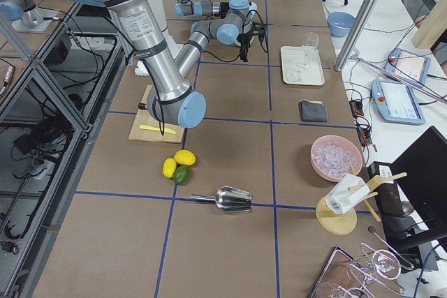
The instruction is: Pour ice into bowl
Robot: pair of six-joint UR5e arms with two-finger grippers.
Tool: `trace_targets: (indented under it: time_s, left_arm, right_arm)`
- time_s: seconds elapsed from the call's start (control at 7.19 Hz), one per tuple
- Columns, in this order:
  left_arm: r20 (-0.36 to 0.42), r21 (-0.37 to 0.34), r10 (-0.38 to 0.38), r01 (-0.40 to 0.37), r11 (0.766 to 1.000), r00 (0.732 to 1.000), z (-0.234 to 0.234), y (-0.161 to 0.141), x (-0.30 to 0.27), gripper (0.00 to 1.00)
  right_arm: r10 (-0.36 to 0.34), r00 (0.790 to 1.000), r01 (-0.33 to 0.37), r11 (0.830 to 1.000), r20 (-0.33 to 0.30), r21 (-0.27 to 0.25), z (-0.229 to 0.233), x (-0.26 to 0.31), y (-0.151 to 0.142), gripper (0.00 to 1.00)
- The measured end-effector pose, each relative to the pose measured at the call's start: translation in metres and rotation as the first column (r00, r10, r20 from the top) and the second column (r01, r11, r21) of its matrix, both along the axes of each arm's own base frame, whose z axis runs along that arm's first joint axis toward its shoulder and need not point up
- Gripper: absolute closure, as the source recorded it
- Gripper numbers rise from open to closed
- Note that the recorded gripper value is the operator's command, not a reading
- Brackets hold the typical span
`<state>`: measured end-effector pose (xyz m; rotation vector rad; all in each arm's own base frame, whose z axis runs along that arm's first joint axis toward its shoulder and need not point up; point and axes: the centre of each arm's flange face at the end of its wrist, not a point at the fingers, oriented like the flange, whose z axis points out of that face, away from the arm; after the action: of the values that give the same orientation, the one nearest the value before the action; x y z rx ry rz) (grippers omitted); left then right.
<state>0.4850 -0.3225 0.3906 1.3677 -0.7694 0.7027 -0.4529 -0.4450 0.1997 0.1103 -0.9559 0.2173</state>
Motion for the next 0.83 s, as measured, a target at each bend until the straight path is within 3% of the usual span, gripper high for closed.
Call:
trace_targets:
  time_s: [0.42,0.83]
  left_arm:
    - [0.154,-0.002,-0.014,0.015,1.000,0.988,-0.0027,0.0010,-0.0023,1.00]
    - [0.226,-0.004,-0.019,0.020,1.000,0.974,-0.0043,0.0012,-0.0030,1.00]
  right_arm:
    - [0.001,1.000,-0.001,1.000,0.003,0.000,-0.0003,0.0013,-0.0011,0.00]
    - [-0.001,1.000,0.001,1.000,0.005,-0.003,-0.0005,0.0027,-0.0021,0.00]
